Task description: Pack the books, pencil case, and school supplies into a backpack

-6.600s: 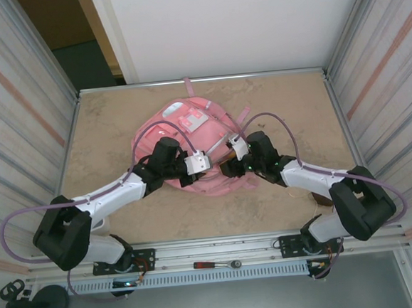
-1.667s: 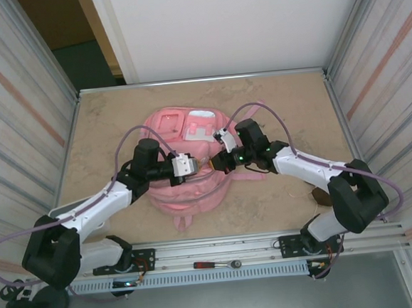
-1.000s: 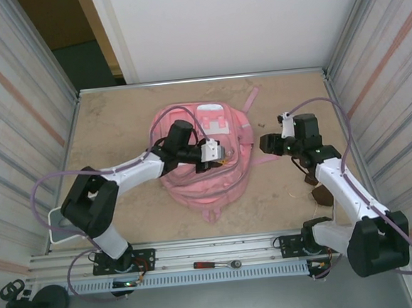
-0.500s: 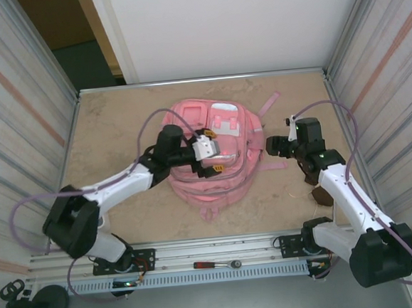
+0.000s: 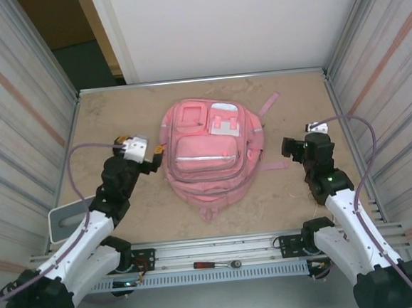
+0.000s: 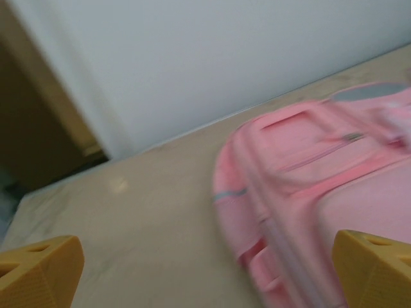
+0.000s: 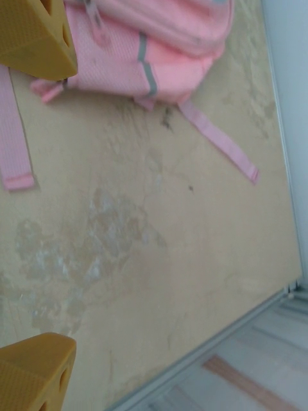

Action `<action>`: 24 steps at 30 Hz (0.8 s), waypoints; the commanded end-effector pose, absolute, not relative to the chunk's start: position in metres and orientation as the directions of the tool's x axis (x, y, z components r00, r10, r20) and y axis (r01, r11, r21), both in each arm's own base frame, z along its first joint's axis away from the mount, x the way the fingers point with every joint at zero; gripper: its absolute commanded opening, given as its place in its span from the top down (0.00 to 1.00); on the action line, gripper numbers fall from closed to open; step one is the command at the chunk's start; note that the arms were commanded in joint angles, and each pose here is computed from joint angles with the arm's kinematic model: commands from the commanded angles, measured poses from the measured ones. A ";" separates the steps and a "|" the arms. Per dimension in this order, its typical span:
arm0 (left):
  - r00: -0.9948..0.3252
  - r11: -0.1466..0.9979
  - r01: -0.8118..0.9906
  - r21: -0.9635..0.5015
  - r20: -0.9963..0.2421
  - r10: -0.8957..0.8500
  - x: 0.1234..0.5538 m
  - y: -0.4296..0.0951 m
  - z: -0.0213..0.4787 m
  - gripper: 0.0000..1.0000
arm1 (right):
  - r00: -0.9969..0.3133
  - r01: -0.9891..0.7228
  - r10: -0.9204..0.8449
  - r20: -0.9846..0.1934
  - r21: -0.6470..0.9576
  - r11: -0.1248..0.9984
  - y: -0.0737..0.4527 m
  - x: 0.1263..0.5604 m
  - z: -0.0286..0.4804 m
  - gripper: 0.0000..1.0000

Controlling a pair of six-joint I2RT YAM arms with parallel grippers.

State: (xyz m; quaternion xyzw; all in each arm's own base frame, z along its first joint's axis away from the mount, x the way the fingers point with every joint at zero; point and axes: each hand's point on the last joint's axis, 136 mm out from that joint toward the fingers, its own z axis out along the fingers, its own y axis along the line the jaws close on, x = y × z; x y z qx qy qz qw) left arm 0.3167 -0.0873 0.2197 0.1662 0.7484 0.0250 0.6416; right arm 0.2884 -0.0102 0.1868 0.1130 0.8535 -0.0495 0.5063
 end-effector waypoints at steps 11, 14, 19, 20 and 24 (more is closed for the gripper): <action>-0.191 0.990 -0.141 0.023 -0.982 -0.005 0.296 0.015 0.164 0.01 | -0.371 0.377 0.158 -0.915 0.007 0.926 -0.035 0.295 0.170 0.01; -0.244 0.991 -0.136 0.016 -0.970 -0.017 0.301 0.015 0.148 0.01 | -0.354 0.360 0.139 -0.925 0.003 0.933 -0.033 0.296 0.153 0.01; -0.334 0.998 -0.051 0.021 -0.943 0.002 0.324 0.000 0.126 0.01 | -0.400 0.288 0.068 -0.914 -0.055 0.956 -0.023 0.309 0.122 0.01; -0.348 0.999 -0.030 0.025 -0.937 0.013 0.331 -0.004 0.125 0.01 | -0.404 0.278 0.058 -0.913 -0.062 0.959 -0.021 0.313 0.119 0.01; -0.385 1.000 0.002 0.018 -0.923 0.017 0.357 -0.011 0.118 0.01 | -0.412 0.237 0.030 -0.911 -0.076 0.968 -0.014 0.335 0.112 0.01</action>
